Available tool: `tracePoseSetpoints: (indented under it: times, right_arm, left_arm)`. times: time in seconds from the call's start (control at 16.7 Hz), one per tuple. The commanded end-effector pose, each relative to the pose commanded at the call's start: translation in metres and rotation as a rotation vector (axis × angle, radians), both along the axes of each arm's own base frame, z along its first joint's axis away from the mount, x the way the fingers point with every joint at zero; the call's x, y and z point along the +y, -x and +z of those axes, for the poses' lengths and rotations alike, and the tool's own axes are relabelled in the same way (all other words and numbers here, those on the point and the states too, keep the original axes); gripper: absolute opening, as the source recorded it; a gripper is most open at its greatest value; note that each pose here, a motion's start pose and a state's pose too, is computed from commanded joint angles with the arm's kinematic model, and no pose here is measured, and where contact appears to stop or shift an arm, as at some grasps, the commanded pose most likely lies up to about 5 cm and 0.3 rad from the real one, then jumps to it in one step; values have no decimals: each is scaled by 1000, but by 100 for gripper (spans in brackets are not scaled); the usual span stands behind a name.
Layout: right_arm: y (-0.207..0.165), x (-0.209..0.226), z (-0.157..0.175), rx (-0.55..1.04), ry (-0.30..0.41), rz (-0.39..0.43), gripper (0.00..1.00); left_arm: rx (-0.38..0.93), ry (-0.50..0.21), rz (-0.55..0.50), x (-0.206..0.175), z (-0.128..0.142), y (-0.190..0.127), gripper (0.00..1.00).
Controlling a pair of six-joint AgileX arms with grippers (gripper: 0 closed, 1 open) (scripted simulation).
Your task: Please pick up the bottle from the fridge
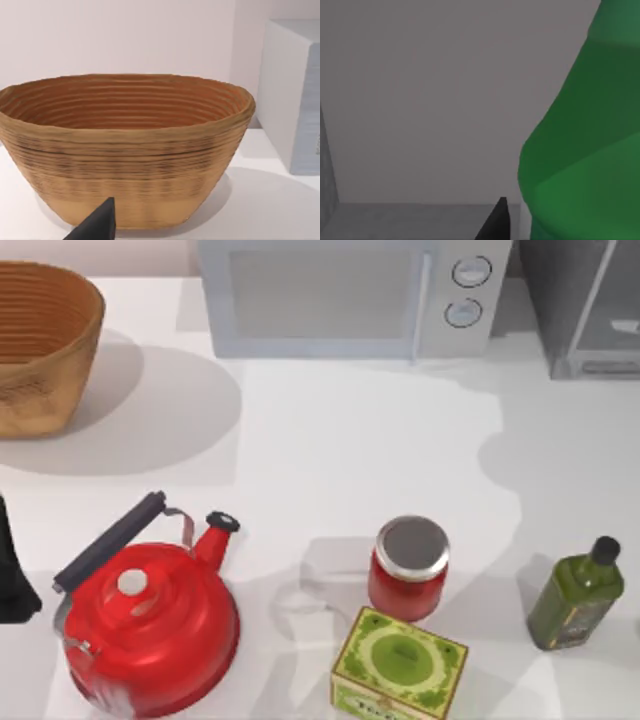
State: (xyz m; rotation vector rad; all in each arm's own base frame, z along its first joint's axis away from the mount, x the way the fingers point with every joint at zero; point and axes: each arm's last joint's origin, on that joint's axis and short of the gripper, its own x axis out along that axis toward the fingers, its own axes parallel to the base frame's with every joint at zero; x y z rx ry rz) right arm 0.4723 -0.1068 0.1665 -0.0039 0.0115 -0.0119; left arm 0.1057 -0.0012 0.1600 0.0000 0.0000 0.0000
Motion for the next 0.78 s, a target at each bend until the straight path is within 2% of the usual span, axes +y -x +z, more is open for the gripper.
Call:
tracePoseSetpoints:
  times: [0.24,0.6,0.78]
  right_arm:
    - [15,1,7,-17,1,8,0]
    - [83,1,-3,18,-7,1,0]
    - [99,1,0,1,0,0,0]
  left_arm:
    - [0,0,0,0,0,0,100]
    - [0,0,0,0,0,0,100]
    - [0,0,0,0,0,0,100]
